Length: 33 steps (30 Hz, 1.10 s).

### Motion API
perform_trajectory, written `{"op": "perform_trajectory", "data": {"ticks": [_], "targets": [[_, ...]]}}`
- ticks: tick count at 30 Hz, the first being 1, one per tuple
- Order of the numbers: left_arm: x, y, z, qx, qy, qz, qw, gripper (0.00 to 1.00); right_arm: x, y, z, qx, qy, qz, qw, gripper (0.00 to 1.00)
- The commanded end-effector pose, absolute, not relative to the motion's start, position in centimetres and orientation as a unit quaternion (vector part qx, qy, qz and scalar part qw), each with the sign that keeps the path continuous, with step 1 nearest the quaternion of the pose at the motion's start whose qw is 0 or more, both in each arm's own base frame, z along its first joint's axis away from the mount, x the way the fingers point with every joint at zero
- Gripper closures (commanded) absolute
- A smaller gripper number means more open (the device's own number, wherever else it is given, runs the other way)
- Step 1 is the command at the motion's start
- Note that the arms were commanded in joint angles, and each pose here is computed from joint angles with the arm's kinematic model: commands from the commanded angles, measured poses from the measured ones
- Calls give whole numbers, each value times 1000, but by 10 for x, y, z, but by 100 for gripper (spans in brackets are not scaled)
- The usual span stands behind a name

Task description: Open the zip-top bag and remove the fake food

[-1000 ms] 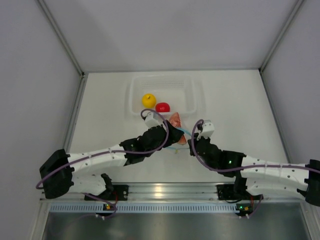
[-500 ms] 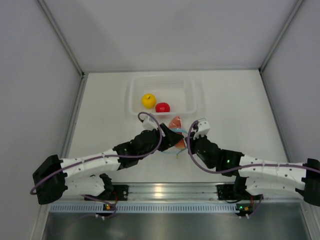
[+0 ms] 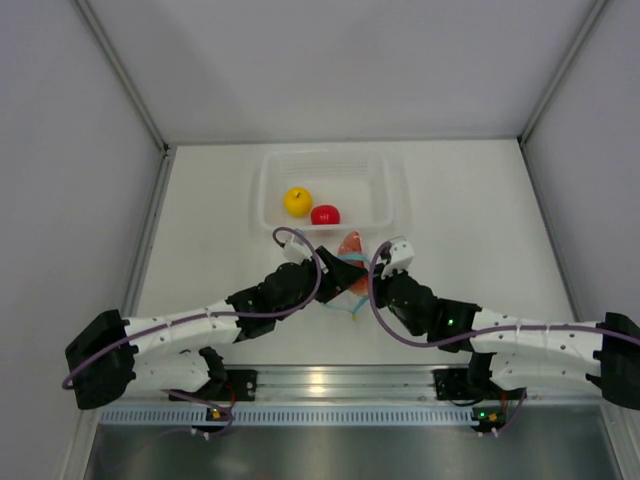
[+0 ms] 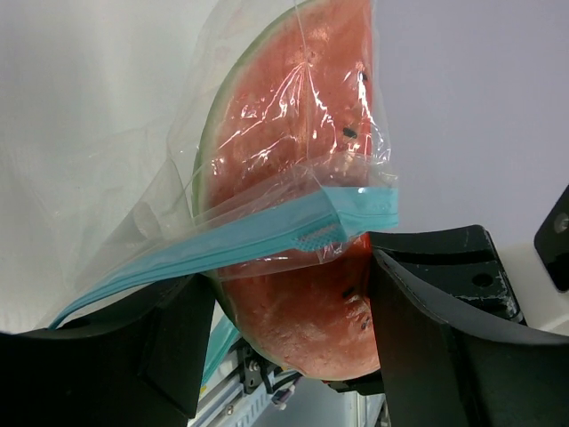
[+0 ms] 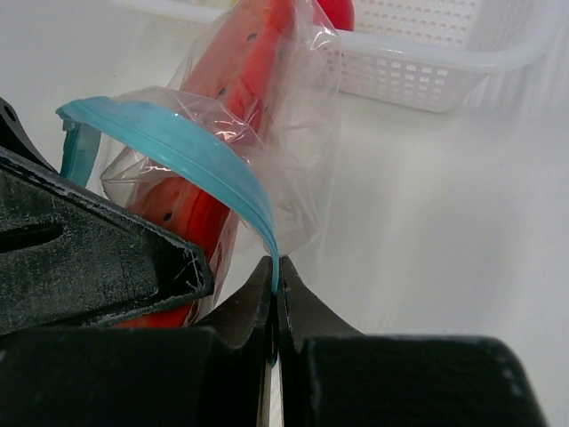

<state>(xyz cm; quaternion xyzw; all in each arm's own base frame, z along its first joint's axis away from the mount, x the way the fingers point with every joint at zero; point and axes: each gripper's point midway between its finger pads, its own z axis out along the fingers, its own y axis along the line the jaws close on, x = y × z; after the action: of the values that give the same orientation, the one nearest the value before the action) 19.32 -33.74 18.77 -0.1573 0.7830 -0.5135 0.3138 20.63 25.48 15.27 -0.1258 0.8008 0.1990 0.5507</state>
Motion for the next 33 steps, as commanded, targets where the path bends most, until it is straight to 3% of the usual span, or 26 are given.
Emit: {"op": "perform_trajectory", "data": {"ticks": [1,10,17,25,33], "targets": [[187,-350,244,-167,711,-614,299,100,213,257,169,-82,780,235,574,100],[202,-338,254,-188,695,-601,347,100,193,288,164,-104,773,326,534,100],[185,-347,252,-193,699,-630,276,100,218,241,155,-25,791,223,569,100],[150,-364,243,-100,726,-645,217,100,241,207,194,-1,772,195,606,100],[133,-376,213,-24,756,-624,193,100,237,212,210,-39,761,218,610,100]]}}
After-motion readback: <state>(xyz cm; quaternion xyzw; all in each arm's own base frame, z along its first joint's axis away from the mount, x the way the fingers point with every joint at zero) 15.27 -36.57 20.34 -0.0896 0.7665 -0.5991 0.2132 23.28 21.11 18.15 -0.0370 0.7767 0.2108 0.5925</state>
